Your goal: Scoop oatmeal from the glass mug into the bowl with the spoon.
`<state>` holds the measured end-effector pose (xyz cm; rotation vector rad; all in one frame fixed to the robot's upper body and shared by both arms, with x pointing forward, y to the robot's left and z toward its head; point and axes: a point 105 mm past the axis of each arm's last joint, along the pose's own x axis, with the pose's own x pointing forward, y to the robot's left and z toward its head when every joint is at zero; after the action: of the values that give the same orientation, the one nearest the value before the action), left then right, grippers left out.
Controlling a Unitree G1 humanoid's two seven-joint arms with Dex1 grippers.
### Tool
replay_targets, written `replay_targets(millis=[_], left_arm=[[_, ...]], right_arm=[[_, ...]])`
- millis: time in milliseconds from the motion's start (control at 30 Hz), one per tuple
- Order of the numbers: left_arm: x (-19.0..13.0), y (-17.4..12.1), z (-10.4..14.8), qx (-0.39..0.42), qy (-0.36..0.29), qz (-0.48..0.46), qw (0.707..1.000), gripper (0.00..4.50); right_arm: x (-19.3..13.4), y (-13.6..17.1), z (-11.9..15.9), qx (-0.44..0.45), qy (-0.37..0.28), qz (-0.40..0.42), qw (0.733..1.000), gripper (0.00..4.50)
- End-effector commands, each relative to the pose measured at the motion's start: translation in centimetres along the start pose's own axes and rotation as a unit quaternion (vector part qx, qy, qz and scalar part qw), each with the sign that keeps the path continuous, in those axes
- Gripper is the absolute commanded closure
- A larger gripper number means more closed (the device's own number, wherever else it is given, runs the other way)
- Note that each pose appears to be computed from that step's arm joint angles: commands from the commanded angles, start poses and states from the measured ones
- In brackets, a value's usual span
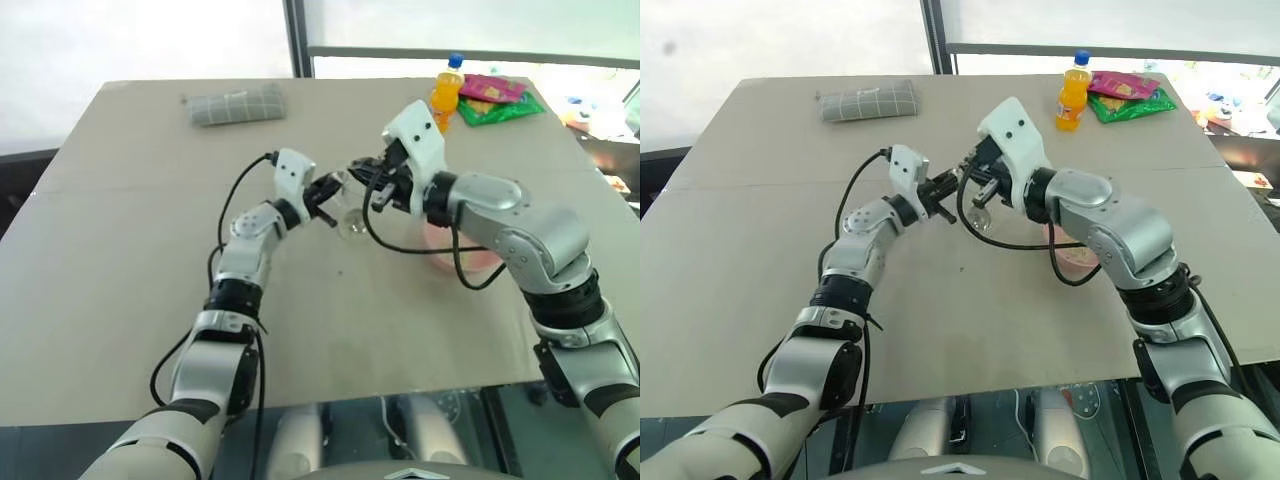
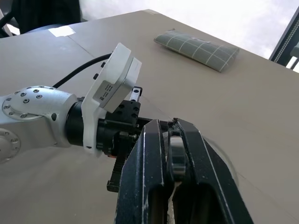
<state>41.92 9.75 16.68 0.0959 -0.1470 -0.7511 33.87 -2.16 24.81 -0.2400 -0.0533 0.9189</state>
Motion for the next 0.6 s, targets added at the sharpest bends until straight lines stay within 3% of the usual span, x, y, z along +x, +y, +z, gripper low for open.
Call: replay_targets(millis=[33,267,400,467,600], left_arm=[[0.8,-0.2,2.5,0.02,-0.037,-0.011,0.999,4.47],[1.3,-0.5,2.9,0.016,-0.045,-0.016,0.999,4.47],[1.5,-0.8,3.2,0.015,-0.051,-0.021,0.998,4.47],[1.4,-1.0,3.1,0.02,-0.05,-0.027,0.998,4.47],[1.5,-1.3,2.8,0.024,-0.047,-0.03,0.998,4.47]], right_arm=[[-0.7,-0.5,1.3,-0.034,-0.023,-0.008,0.999,4.5],[-0.2,1.0,-2.2,-0.009,0.018,0.013,1.0,4.5],[-0.1,1.4,-3.2,0.049,0.029,0.011,0.998,4.5],[0.0,0.2,-1.5,0.159,-0.006,-0.016,0.987,4.5],[-0.9,-2.9,0.3,0.278,-0.039,-0.057,0.958,4.5]])
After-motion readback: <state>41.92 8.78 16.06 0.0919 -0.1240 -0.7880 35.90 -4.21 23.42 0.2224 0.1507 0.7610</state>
